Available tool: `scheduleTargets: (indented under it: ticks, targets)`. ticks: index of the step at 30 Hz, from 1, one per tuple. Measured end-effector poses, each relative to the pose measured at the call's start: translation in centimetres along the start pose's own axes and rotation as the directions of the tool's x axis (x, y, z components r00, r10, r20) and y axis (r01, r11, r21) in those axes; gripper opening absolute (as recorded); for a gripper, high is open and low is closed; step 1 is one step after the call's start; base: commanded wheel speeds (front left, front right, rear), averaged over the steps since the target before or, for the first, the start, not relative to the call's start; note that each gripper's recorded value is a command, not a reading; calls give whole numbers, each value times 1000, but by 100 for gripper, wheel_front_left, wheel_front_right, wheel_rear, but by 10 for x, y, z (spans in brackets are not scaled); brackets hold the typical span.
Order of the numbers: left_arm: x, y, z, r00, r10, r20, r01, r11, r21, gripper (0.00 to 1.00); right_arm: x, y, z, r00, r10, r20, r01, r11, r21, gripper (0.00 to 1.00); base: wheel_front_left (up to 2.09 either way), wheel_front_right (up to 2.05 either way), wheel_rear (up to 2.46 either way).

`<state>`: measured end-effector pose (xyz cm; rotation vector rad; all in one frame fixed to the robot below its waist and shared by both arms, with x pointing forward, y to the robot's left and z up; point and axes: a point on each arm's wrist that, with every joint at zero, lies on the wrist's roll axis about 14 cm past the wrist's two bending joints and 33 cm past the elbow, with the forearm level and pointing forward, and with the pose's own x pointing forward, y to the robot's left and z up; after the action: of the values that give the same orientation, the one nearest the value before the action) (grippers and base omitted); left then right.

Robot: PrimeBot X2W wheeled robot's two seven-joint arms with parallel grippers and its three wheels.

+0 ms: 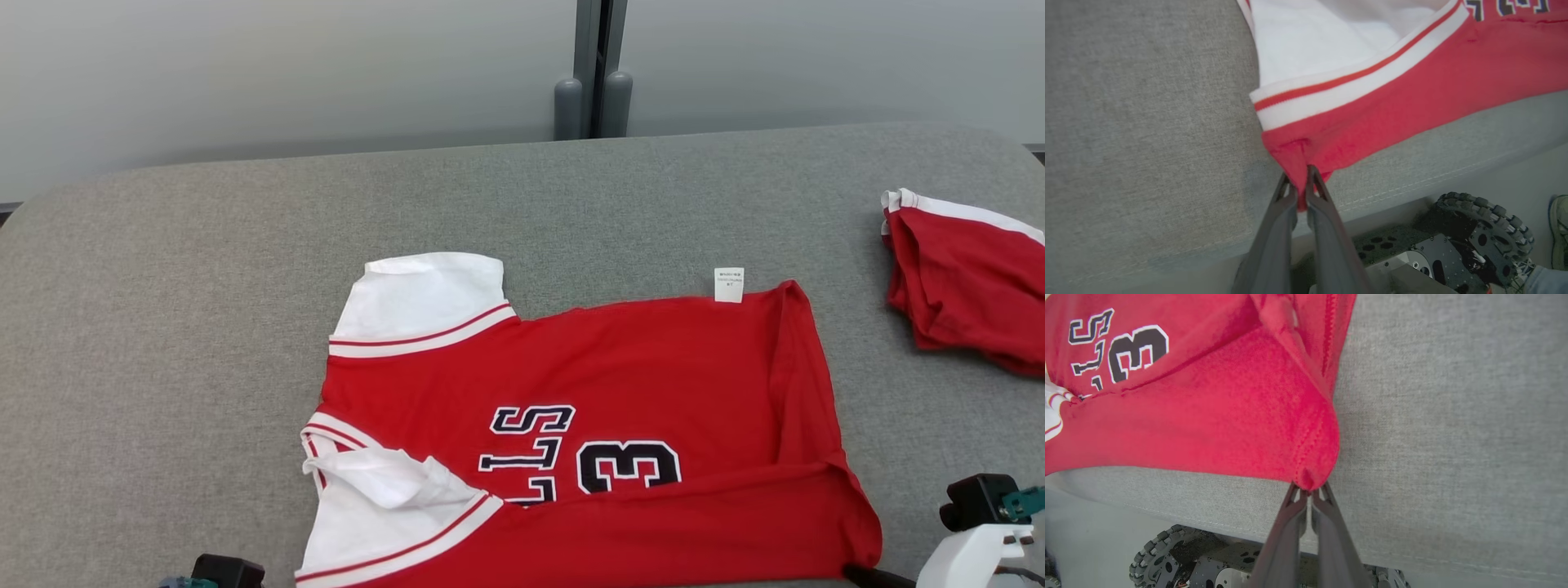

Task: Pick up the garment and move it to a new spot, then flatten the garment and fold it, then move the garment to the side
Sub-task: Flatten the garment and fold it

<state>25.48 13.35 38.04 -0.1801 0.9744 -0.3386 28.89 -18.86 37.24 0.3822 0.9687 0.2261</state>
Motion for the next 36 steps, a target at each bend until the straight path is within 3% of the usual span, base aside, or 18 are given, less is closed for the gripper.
scheduleTargets:
  ticks: [3, 4, 5, 6, 7, 18, 22, 24, 30, 36]
  targets:
    - [0, 2, -8, 999, 7, -44, -8, 1000, -15, 0, -1, -2, -4, 1000, -15, -18, 15, 1000, 8, 0, 0, 0, 0]
    - [0, 3, -10, 999, 13, -48, -14, 1000, -19, 0, -2, -3, -1, 1000, -22, -5, 22, 1000, 9, 45, 0, 0, 0]
    - [0, 3, -9, 999, 17, -48, -18, 1000, -21, 4, -2, -2, 1, 1000, -24, 7, 24, 1000, 10, 100, 0, 0, 0]
    - [0, 3, -10, 999, 18, -50, -19, 1000, -20, 48, -2, -1, 2, 1000, -26, 11, 25, 1000, 12, 100, 0, 0, 0]
    - [-1, 4, -9, 998, 23, -50, -24, 1000, -15, 100, -2, 0, 2, 1000, -25, 11, 24, 1000, 16, 100, 0, 0, 0]
    - [-13, 23, 40, 992, 74, 103, -82, 994, 79, 100, -32, -11, 50, 980, -76, 186, 74, 997, 13, 100, 0, 0, 0]
    - [-18, 34, 98, 967, 69, 246, -110, 982, 156, 100, -53, -8, 110, 911, -89, 403, 115, 992, -42, 100, 0, 0, 0]
    - [-17, 34, 110, 961, 62, 268, -110, 980, 168, 100, -54, -5, 121, 895, -85, 438, 122, 991, -58, 100, 0, 0, 0]
    - [0, 41, 170, 952, 22, 306, -100, 965, 242, 100, -33, 24, 169, 842, 0, 539, 88, 987, -137, 100, 0, 0, 0]
    - [34, 41, 228, 955, -25, 294, -66, 953, 294, 100, 5, 26, 199, 839, 15, 544, 92, 981, -169, 100, 0, 0, 0]
